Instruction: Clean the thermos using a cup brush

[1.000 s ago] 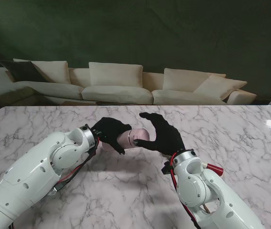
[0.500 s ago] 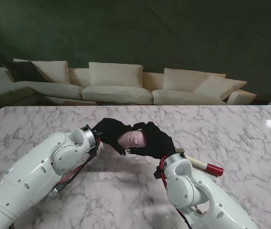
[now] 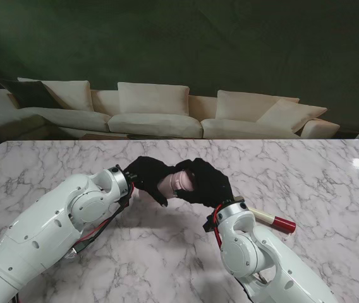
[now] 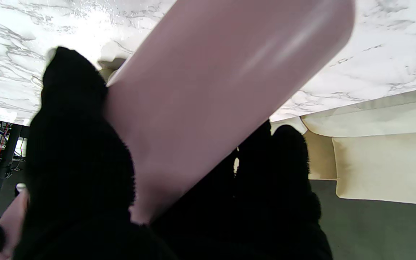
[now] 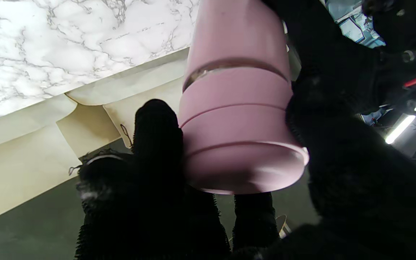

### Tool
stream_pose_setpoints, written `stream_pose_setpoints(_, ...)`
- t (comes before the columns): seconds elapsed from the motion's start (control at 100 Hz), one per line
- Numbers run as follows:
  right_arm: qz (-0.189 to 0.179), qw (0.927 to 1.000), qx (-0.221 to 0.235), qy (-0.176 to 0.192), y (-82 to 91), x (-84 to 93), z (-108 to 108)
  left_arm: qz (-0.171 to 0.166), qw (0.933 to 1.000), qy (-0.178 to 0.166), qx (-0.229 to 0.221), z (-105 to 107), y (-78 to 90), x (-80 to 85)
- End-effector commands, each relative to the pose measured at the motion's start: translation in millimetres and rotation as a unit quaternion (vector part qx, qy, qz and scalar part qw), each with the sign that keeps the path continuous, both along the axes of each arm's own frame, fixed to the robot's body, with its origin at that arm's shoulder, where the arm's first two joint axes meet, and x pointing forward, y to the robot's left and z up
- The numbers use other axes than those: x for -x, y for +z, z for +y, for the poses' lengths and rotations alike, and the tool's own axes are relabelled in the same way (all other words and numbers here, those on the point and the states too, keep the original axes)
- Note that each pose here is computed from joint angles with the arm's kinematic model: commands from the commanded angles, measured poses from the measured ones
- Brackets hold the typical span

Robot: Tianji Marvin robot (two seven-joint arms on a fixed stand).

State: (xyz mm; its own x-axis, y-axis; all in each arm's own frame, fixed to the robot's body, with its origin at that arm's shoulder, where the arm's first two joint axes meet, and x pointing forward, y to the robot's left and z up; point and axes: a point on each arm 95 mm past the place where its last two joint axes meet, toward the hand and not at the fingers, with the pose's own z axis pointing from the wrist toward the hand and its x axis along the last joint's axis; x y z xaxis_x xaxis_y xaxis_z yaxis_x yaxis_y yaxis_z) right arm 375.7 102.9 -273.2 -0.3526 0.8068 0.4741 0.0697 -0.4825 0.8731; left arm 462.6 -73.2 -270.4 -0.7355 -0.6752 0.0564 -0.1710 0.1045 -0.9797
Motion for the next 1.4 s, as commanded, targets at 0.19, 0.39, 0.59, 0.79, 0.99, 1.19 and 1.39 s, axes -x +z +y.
stream_pose_setpoints(0.19, -0.018, 0.9996, -0.018, 0.007, 8.4, 3.1, -9, 0.001, 1.0000, -0.002, -0.008, 0, -0.5, 0.0)
stream_pose_setpoints(0.39, -0.044, 0.9982, -0.040, -0.004, 14.1, 9.2, -26, -0.003, 1.0000, 0.002, -0.009, 5, 1.6, 0.6)
stream_pose_setpoints(0.59, -0.088, 0.9952, -0.017, -0.040, 29.9, 4.8, -65, -0.010, 0.9998, 0.001, -0.014, 8, 1.6, 2.8)
stream_pose_setpoints(0.79, -0.113, 0.9898, 0.050, -0.070, 37.9, -7.5, -106, -0.015, 0.9998, 0.003, -0.011, 10, 1.9, 7.2)
stream_pose_setpoints(0.99, -0.114, 0.9842, 0.102, -0.090, 39.5, -21.6, -135, -0.022, 0.9997, 0.010, -0.008, 12, 0.0, 12.1)
stream_pose_setpoints(1.19, -0.096, 0.9746, 0.167, -0.115, 33.5, -47.3, -157, -0.030, 0.9995, 0.011, -0.003, 14, 3.3, 13.1)
stream_pose_setpoints(1.39, -0.062, 0.9628, 0.223, -0.140, 15.5, -74.5, -175, -0.033, 0.9994, 0.011, -0.001, 15, 2.6, 13.3)
